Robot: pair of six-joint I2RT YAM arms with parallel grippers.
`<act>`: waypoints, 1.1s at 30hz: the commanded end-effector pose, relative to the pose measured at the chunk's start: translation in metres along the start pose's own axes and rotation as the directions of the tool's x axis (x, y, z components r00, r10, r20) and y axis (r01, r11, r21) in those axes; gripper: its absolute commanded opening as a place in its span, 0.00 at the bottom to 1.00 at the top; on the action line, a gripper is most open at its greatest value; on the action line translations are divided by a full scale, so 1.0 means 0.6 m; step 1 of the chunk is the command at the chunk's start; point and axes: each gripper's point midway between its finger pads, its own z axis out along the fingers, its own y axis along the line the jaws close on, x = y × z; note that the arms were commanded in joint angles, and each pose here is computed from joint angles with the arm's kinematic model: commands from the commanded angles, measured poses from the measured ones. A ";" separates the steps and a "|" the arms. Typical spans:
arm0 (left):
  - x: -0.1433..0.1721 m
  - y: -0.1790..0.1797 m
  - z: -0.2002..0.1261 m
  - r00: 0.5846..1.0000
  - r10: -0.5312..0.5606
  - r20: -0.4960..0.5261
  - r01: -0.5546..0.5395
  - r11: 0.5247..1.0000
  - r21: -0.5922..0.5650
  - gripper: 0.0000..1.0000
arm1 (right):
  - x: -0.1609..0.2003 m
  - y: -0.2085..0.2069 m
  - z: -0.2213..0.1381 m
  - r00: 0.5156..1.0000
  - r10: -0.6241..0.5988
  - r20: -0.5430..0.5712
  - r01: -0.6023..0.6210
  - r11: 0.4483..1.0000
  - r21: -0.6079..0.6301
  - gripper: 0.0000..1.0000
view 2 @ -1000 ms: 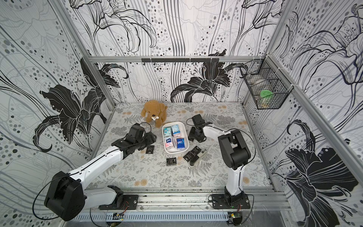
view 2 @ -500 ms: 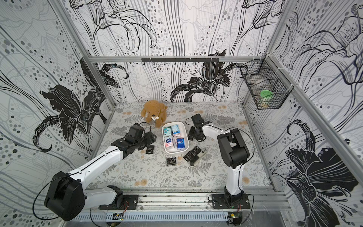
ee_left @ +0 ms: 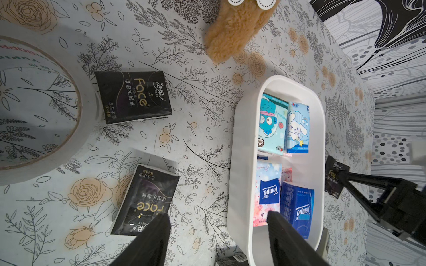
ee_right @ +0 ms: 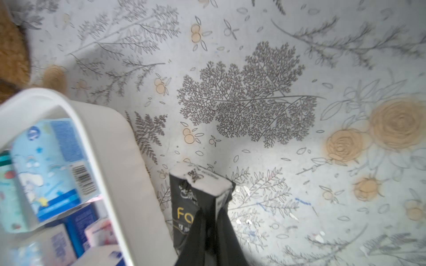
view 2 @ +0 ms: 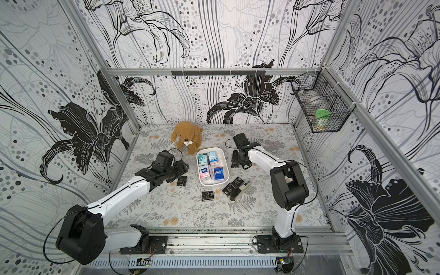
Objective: Put the pocket tissues into the storage box
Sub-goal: Pick up the pocket tissues from the center of the board, then place the pocket tissues in the storage box.
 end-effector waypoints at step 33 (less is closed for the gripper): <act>-0.002 0.012 0.001 0.999 -0.037 0.014 0.036 0.999 0.023 0.71 | -0.032 0.126 -0.010 0.959 -0.281 -0.018 0.281 0.948 0.149 0.11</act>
